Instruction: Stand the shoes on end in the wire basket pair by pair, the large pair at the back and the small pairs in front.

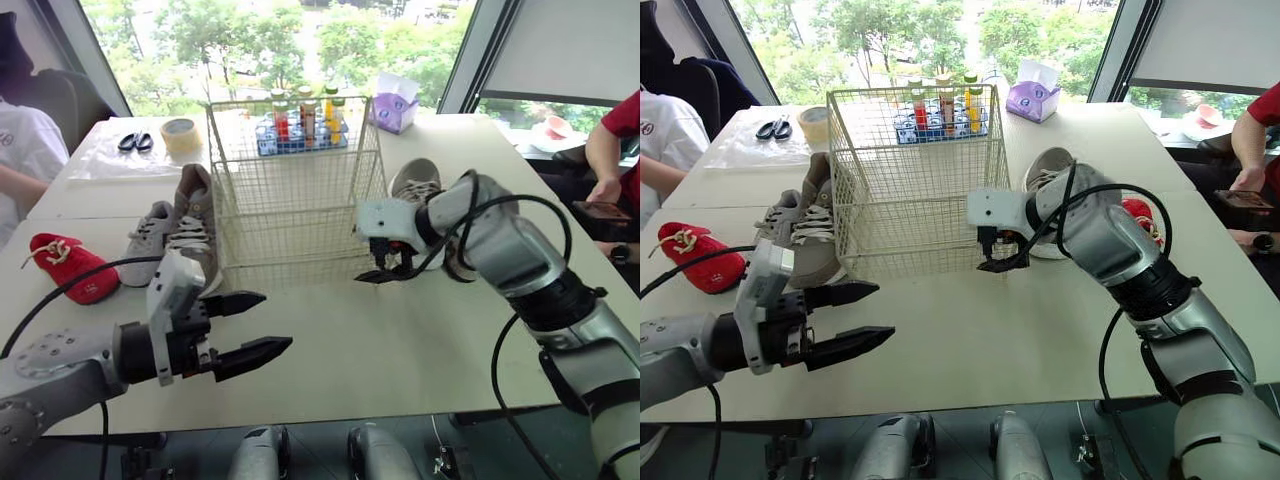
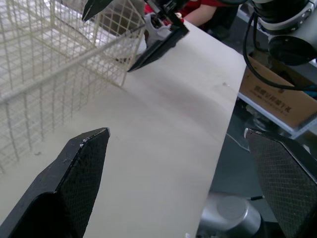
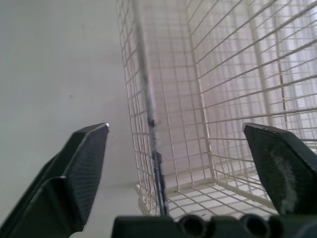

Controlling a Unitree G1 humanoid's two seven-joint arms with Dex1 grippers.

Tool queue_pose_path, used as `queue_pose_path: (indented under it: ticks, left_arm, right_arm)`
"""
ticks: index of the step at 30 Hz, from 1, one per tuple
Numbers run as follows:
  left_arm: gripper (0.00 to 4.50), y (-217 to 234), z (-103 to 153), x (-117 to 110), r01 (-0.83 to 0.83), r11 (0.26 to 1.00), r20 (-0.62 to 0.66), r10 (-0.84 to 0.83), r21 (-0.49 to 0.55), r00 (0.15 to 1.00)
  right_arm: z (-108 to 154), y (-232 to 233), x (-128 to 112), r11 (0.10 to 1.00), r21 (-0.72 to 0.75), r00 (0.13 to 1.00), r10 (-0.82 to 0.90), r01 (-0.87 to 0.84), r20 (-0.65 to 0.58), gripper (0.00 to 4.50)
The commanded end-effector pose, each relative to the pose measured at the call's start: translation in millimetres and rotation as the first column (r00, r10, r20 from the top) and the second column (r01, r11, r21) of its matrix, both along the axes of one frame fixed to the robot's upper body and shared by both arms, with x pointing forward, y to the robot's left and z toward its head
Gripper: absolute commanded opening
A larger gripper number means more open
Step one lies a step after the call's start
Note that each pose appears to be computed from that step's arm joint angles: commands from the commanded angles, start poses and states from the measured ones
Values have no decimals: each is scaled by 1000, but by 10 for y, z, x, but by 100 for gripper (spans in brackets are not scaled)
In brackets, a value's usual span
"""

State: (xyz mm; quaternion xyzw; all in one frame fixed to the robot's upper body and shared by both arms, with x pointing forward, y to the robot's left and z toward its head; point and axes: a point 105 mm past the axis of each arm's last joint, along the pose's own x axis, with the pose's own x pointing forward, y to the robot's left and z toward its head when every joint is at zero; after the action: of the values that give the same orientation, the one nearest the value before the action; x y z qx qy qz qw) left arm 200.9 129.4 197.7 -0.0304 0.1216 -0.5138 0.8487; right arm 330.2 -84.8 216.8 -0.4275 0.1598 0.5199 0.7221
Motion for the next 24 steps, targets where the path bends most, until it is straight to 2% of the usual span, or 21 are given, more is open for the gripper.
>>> queue_pose_path:
  ticks: [1, 4, 6, 9, 13, 15, 18, 24]
  left_arm:
    - [450, -8, 120, 31, 23, 999, 31, -21, -44, 999]
    - [450, -10, 211, 105, 17, 995, 48, -12, -98, 999]
    - [450, -38, 289, 204, 0, 987, 70, 12, -160, 997]
    - [450, -200, 355, 271, 23, 972, 88, -2, -235, 996]
    - [450, -302, 270, 267, 0, 968, 50, 13, -252, 999]
    - [450, -317, 212, 203, 0, 969, 23, 6, -248, 1000]
    - [450, -315, 110, 98, -8, 977, -11, 6, -215, 1000]
    - [450, -227, 14, 0, -11, 990, -34, 6, -142, 999]
  right_arm:
    - [740, -201, -154, 956, 270, 992, -125, 116, 16, 443]
    - [1120, -492, -102, 813, 525, 959, -284, 252, -22, 443]
    - [1240, -741, -34, 706, 649, 922, -386, 284, 17, 443]
    - [1036, -1085, 46, 523, 776, 826, -564, 353, 5, 443]
    - [602, -1218, 116, 352, 834, 688, -725, 425, -45, 443]
    - [395, -1229, 136, 309, 838, 637, -769, 449, -57, 443]
    - [64, -1172, 175, 312, 821, 600, -799, 478, -45, 443]
    - [-258, -987, 330, 322, 809, 601, -798, 491, -48, 443]
